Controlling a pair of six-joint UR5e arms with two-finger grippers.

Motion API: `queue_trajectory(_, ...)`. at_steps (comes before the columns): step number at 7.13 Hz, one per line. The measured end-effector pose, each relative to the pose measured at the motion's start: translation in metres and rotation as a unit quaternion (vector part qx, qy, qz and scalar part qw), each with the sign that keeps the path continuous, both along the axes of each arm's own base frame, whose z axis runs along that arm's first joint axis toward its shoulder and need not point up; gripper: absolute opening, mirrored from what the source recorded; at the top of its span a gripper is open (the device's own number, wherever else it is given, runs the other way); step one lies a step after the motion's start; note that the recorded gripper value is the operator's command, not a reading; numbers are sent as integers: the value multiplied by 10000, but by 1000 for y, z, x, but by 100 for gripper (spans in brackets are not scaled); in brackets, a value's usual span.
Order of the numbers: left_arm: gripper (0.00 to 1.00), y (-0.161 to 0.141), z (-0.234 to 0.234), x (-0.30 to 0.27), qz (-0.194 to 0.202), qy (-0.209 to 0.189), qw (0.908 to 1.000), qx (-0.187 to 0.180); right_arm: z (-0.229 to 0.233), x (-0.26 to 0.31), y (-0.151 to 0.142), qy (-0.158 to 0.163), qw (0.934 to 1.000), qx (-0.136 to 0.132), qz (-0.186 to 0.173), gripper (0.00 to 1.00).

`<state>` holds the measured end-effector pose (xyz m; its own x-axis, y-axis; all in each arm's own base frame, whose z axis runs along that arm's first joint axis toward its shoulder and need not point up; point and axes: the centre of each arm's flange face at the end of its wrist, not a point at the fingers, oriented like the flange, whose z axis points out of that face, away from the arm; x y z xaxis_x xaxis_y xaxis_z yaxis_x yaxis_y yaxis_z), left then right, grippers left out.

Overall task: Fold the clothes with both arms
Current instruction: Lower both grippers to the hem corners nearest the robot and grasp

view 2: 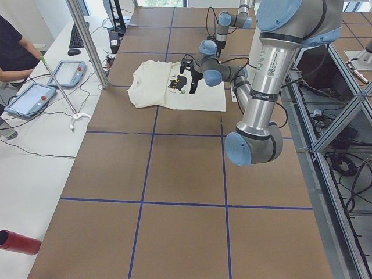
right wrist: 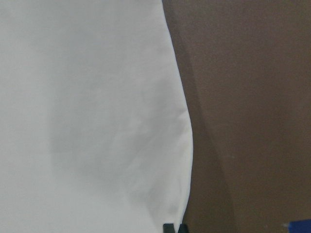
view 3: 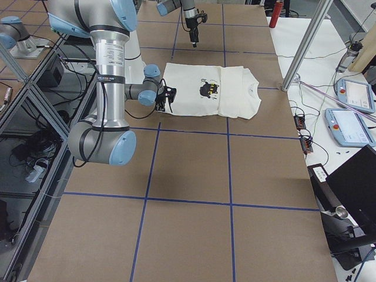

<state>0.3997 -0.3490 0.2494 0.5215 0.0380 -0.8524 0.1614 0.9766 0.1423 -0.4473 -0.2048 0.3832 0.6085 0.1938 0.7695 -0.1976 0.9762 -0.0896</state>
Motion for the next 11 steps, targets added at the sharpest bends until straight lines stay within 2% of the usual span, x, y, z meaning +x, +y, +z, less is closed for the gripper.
queue_trajectory(1, 100, 19, 11, 13, -100, 54, 9980, -624, -9, 4, 0, -102, 9999, -7, 36, 0)
queue_trajectory(2, 100, 49, 18, 36, -154, 48, 9940, -1084, -17, 8, 0, -195, 9998, -2, 50, 0)
queue_trajectory(3, 99, 80, 23, 59, -204, -9, 9907, -1343, -24, 11, 0, -281, 9996, 4, 51, 0)
queue_trajectory(5, 99, 116, 42, 91, -288, -242, 9882, -1484, -38, 18, 0, -434, 9990, 11, 41, 0)
queue_trajectory(7, 97, 126, 61, 109, -344, -461, 9873, -1480, -45, 22, 0, -509, 9987, 15, 39, 0)
queue_trajectory(8, 92, 128, 68, 114, -352, -538, 9867, -1490, -46, 22, -1, -523, 9986, 18, 44, 0)
queue_trajectory(10, 75, 130, 77, 117, -345, -638, 9860, -1505, -47, 23, -1, -528, 9986, 17, 50, 0)
queue_trajectory(11, 72, 131, 79, 117, -336, -664, 9857, -1512, -47, 23, -2, -529, 9986, 16, 51, 0)
